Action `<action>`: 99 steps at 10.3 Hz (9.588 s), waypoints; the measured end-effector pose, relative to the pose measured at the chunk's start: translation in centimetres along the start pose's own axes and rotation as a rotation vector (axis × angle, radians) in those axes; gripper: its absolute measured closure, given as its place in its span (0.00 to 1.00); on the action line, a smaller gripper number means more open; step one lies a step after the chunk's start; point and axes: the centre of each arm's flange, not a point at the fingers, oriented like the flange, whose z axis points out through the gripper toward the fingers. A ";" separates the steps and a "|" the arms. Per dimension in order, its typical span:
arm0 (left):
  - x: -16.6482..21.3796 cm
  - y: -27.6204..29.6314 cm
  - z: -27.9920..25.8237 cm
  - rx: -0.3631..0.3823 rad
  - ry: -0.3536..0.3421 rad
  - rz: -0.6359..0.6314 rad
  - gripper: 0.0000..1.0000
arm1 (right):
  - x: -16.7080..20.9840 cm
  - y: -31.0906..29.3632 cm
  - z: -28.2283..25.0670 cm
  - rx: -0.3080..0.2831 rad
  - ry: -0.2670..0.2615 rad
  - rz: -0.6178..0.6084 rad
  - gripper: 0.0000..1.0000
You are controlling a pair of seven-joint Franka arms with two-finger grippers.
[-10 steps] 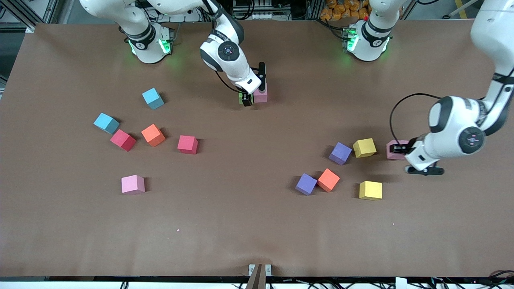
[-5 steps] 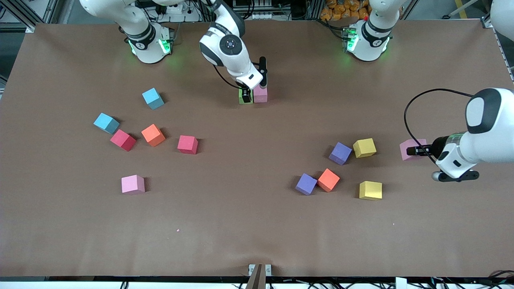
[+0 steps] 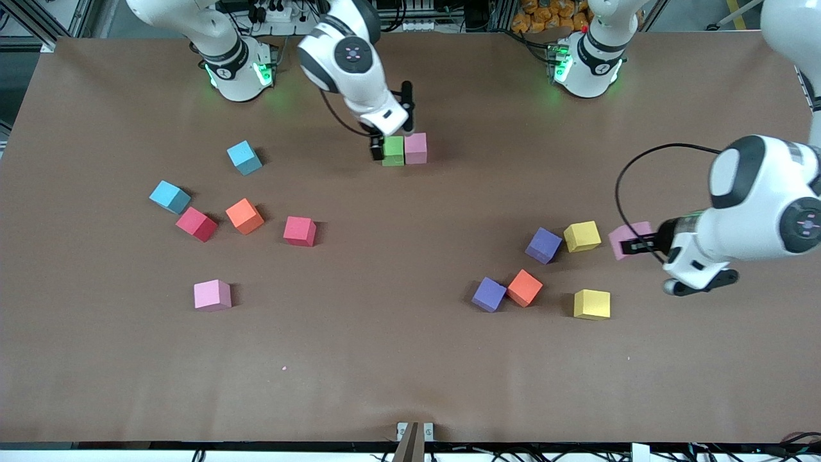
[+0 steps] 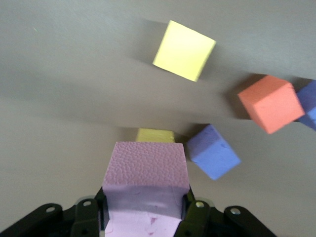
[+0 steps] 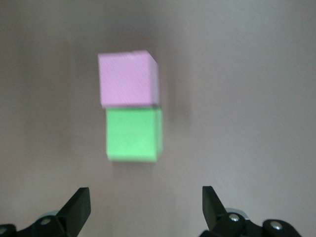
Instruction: Form number 2 with 11 blocks
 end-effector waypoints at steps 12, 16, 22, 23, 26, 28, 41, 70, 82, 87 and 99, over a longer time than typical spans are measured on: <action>-13.9 21.2 9.3 0.070 -0.098 -0.479 0.44 | -30.6 19.3 -8.2 -0.124 0.050 0.527 0.00; -18.6 22.7 14.6 0.051 -0.112 -0.735 0.44 | -34.7 25.8 -6.1 -0.182 0.018 0.460 0.00; -26.7 22.9 18.3 0.047 -0.036 -1.076 0.44 | -37.1 29.5 1.5 -0.237 0.014 -0.063 0.00; -27.7 22.7 18.9 0.030 -0.025 -1.139 0.44 | -36.7 29.7 2.0 -0.234 0.008 -0.106 0.00; -30.1 21.5 21.1 -0.061 -0.003 -1.269 0.44 | -36.4 30.2 2.6 -0.239 -0.060 -0.203 0.00; -31.5 20.4 22.6 -0.077 0.004 -1.321 0.44 | -37.3 31.1 3.5 -0.236 -0.070 -0.201 0.00; -37.3 20.6 26.9 -0.193 -0.091 -1.280 0.44 | -38.7 32.5 8.1 -0.251 -0.045 -0.163 0.36; -37.8 22.0 29.4 -0.216 -0.090 -1.342 0.44 | -26.4 24.2 -2.9 -0.136 -0.066 0.035 0.42; -38.5 23.3 29.3 -0.245 -0.055 -1.296 0.00 | -20.7 21.6 -4.5 -0.111 -0.031 0.210 0.42; -39.0 23.8 27.1 -0.292 -0.032 -1.270 0.00 | -12.4 17.4 -3.9 -0.094 -0.021 0.351 0.42; -30.2 23.8 17.3 -0.302 0.127 -1.149 0.00 | -13.0 16.5 -3.2 -0.060 -0.022 0.399 0.42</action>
